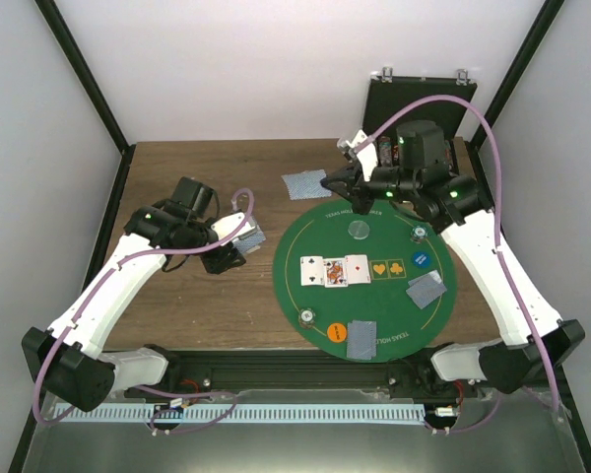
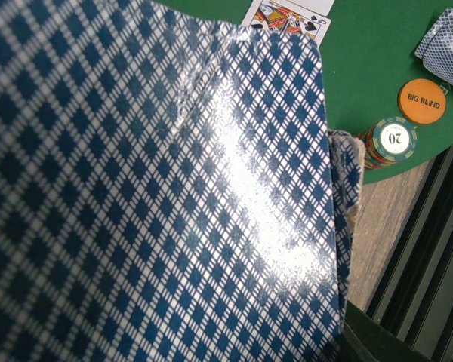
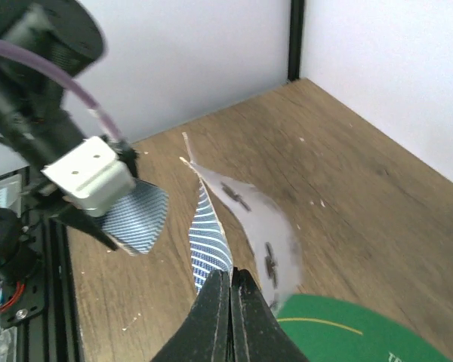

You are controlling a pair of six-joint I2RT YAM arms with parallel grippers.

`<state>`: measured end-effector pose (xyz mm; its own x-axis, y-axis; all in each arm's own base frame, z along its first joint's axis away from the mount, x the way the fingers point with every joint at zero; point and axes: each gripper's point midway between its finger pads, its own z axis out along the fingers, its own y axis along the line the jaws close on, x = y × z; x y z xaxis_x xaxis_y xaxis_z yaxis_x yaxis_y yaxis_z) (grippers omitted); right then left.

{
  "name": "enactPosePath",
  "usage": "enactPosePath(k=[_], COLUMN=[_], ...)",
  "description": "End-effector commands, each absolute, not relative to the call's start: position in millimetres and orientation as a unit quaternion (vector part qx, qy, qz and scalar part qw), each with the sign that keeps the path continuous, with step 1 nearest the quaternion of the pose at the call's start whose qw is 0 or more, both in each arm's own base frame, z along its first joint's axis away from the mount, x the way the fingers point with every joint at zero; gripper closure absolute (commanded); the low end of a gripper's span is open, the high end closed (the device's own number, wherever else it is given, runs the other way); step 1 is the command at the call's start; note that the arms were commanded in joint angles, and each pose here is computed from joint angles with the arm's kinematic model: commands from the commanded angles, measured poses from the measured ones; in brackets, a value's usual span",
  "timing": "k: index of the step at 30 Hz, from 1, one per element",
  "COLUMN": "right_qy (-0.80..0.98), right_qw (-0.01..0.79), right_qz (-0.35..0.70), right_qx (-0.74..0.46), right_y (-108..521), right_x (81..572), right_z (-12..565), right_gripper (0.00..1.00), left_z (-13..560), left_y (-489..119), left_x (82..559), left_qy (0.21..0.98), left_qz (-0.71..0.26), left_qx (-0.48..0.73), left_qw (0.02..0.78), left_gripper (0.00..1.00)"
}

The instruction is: Distribute texas hold em gaming equipment

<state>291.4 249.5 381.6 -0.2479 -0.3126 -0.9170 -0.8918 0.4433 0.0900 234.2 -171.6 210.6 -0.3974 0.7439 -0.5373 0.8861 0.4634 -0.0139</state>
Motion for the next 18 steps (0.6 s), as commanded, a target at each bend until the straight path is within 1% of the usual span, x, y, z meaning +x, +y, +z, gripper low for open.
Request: enactPosePath(k=[1, 5, 10, 15, 18], right_qy=[0.684, 0.695, 0.689, 0.707, 0.716], right_qw=[0.443, 0.429, 0.406, 0.368, 0.353], right_qz=[0.360, 0.368, 0.410, 0.474, 0.499], right_qx=[-0.453, -0.444, -0.438, -0.373, -0.337], right_y=[258, 259, 264, 272, 275], right_x=[270, 271, 259, 262, 265], right_z=[395, 384, 381, 371, 364], right_gripper=[0.99, 0.99, 0.99, 0.99, 0.99], left_z=[216, 218, 214, 211, 199], left_y=[-176, -175, -174, -177, -177], left_x=[237, 235, 236, 239, 242], left_qy=[0.818, 0.816, 0.817, 0.812, 0.808], left_qz=[-0.159, -0.158, -0.153, -0.157, -0.150], left_qx=[0.497, 0.497, 0.498, 0.499, 0.505], left_qw=[0.243, 0.247, 0.249, 0.258, 0.264], left_gripper=[0.51, 0.51, 0.51, 0.51, 0.51])
